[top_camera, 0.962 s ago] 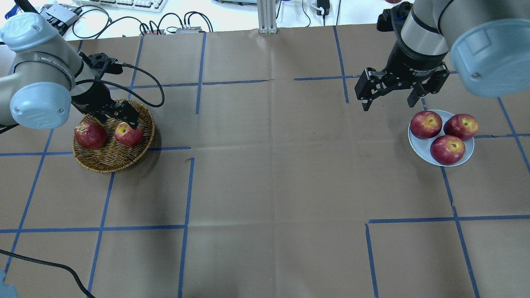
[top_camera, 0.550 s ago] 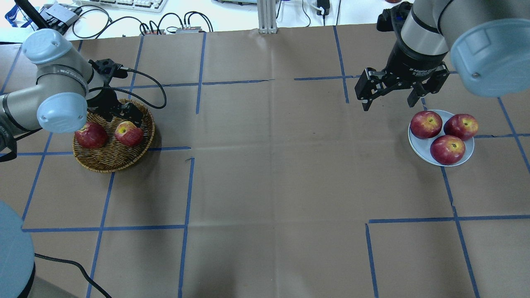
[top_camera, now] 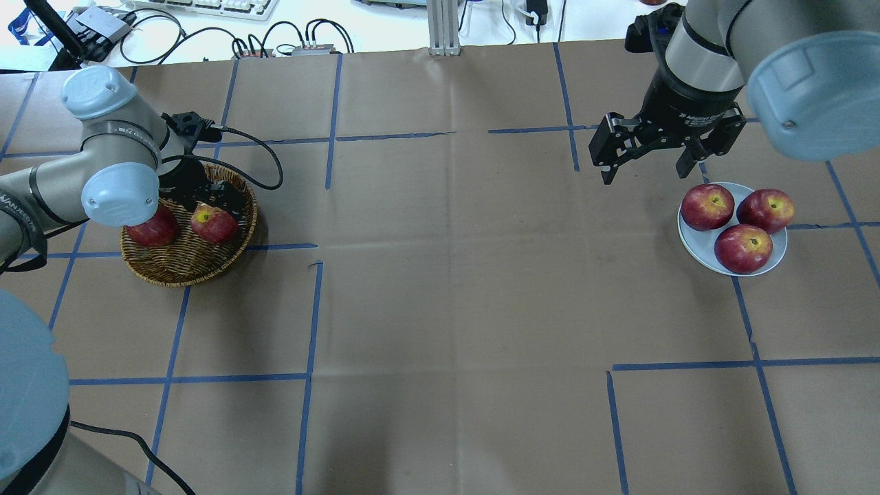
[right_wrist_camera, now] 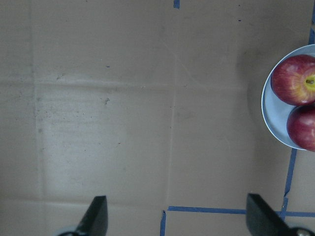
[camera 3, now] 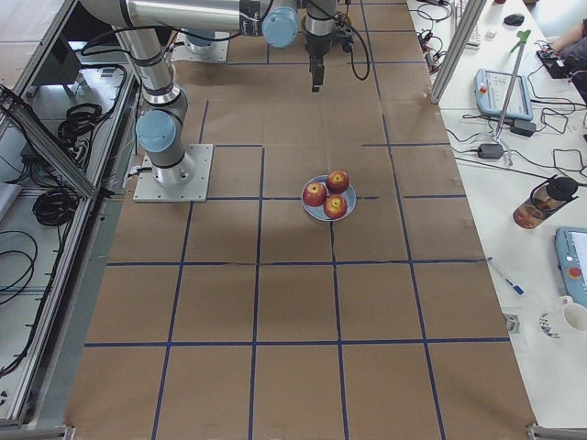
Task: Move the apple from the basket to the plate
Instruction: 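Descend the left gripper onto the yellow-red apple and close on it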
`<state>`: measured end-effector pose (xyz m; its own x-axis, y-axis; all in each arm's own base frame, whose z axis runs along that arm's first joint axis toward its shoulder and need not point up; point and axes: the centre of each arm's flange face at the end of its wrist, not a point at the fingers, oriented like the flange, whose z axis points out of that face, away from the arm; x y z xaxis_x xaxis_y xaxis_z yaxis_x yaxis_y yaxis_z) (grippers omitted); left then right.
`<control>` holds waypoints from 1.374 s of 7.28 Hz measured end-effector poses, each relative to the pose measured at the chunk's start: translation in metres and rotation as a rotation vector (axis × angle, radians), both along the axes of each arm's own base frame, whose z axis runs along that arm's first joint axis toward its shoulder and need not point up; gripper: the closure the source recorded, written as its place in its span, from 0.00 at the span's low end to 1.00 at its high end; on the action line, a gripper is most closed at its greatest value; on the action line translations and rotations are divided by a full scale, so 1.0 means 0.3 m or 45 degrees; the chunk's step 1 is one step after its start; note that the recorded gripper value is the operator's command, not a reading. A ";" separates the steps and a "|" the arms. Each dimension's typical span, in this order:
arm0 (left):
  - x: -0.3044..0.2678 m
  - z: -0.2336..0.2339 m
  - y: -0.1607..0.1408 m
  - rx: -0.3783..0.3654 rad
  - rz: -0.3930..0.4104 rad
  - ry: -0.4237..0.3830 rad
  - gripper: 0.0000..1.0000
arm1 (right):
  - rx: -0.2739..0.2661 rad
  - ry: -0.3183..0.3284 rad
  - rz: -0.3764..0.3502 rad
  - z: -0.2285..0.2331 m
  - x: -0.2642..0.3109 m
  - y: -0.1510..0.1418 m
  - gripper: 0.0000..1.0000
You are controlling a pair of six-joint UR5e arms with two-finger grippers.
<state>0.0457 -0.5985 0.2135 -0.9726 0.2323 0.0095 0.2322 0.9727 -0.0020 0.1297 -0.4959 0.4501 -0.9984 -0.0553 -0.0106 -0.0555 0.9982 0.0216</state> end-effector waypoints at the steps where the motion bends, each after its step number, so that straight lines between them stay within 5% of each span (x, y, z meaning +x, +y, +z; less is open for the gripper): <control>1: 0.000 -0.016 0.000 0.012 0.002 0.004 0.02 | 0.000 0.000 -0.001 0.000 -0.001 0.000 0.00; 2: 0.002 -0.039 -0.002 0.025 0.004 0.008 0.04 | 0.000 0.000 -0.001 0.000 -0.001 0.000 0.00; 5: 0.006 -0.078 -0.001 0.059 0.008 0.005 0.40 | 0.000 0.000 0.001 0.000 0.000 0.000 0.00; 10: -0.016 0.014 0.001 0.016 0.018 -0.013 0.47 | 0.001 0.000 0.001 -0.002 0.000 0.000 0.00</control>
<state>0.0408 -0.5983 0.2178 -0.9759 0.2182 0.0022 0.2182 0.9758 0.0126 0.1297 -0.4958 0.4496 -0.9984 -0.0561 -0.0107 -0.0564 0.9982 0.0227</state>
